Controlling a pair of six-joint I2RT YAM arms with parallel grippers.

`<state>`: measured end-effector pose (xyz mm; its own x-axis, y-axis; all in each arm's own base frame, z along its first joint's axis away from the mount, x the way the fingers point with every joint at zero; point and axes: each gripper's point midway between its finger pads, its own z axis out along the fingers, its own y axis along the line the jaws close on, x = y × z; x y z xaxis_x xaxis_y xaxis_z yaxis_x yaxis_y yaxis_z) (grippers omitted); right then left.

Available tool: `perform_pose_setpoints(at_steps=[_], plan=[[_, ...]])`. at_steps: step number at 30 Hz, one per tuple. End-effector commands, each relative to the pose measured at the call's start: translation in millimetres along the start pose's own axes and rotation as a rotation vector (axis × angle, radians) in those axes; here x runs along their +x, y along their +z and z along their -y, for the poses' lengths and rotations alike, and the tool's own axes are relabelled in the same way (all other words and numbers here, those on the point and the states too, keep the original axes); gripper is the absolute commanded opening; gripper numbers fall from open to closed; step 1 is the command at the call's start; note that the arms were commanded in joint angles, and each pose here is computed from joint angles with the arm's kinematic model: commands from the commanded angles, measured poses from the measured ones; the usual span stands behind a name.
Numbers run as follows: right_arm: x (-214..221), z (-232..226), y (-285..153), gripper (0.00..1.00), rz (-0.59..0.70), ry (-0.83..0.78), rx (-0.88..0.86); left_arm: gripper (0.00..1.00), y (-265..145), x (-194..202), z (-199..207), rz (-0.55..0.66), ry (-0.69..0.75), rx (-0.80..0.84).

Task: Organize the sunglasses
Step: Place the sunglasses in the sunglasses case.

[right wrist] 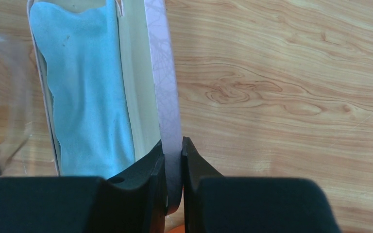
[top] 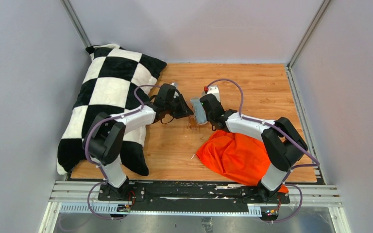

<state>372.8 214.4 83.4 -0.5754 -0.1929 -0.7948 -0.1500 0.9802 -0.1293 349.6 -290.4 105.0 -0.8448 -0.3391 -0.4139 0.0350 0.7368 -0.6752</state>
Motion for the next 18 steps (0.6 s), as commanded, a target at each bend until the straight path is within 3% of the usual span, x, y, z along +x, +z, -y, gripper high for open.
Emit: perform_pose_setpoints(at_steps=[1,5,18], plan=[[-3,-4,-1,0.0,0.017,0.044,-0.015,0.29,25,-12,23,-0.017,-0.007,0.108],[7,-6,3,0.0,-0.01,0.052,-0.018,0.28,41,-16,34,-0.037,-0.038,0.166],[8,-9,6,0.0,-0.029,0.063,-0.025,0.28,62,-34,16,0.049,-0.076,0.076]])
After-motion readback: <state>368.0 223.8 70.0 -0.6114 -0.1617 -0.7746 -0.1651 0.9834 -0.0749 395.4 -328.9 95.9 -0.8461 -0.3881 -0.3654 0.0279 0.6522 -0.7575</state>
